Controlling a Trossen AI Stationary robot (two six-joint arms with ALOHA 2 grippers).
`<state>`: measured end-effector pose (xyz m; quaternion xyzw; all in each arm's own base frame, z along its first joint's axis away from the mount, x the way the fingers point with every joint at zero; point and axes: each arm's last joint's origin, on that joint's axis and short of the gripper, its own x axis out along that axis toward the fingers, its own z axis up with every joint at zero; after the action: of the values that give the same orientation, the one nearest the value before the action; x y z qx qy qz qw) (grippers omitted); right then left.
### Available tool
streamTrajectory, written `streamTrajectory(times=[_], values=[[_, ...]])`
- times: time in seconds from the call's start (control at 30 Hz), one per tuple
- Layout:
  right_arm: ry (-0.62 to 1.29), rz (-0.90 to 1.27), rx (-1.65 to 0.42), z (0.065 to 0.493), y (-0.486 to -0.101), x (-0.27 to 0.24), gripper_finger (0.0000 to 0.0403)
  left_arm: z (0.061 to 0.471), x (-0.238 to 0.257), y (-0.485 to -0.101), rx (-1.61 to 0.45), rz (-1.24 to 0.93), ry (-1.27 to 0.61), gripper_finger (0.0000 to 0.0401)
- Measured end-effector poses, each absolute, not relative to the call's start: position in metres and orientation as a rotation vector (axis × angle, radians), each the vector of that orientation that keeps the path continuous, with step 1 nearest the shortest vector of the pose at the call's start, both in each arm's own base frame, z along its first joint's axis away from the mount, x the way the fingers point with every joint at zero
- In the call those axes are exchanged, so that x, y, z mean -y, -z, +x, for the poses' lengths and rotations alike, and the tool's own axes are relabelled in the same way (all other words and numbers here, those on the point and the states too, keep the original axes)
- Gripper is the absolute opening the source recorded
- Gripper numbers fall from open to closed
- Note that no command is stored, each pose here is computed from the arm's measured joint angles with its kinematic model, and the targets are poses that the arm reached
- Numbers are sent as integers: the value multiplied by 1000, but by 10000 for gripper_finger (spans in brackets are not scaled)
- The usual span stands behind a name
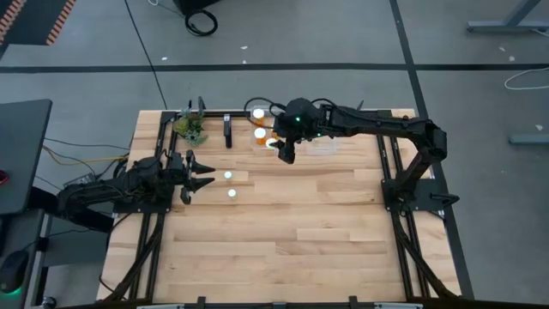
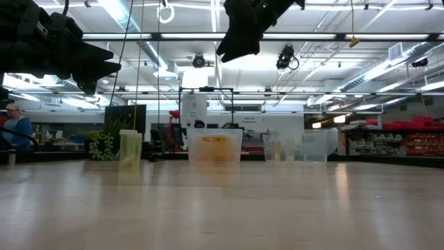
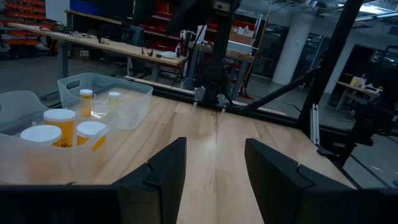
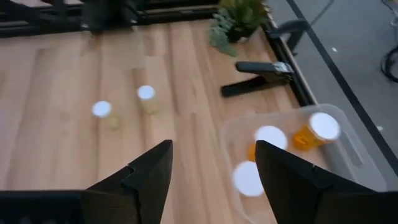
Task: Pick and place medicine bottles into bin by pill shape (circle, oval)
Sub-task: Put the small yellow pill bottle into the right transparent bin
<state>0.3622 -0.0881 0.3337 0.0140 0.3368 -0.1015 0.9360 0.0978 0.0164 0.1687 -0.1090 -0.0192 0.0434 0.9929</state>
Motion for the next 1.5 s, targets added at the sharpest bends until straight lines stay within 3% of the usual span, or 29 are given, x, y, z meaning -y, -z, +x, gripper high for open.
streamTrajectory(times=[0.1,0.5,0.87,1.5], values=[[200,18,-687,371,-328,79,236,98,-16,-169,39,-218,-87,172],[82,11,-861,435,-234,60,236,98,-16,-169,38,-219,-87,172],[28,-25,-794,451,-262,58,236,98,-16,-169,38,-219,-87,172],[8,-11,-812,450,-253,47,236,98,-16,-169,38,-219,-87,172]])
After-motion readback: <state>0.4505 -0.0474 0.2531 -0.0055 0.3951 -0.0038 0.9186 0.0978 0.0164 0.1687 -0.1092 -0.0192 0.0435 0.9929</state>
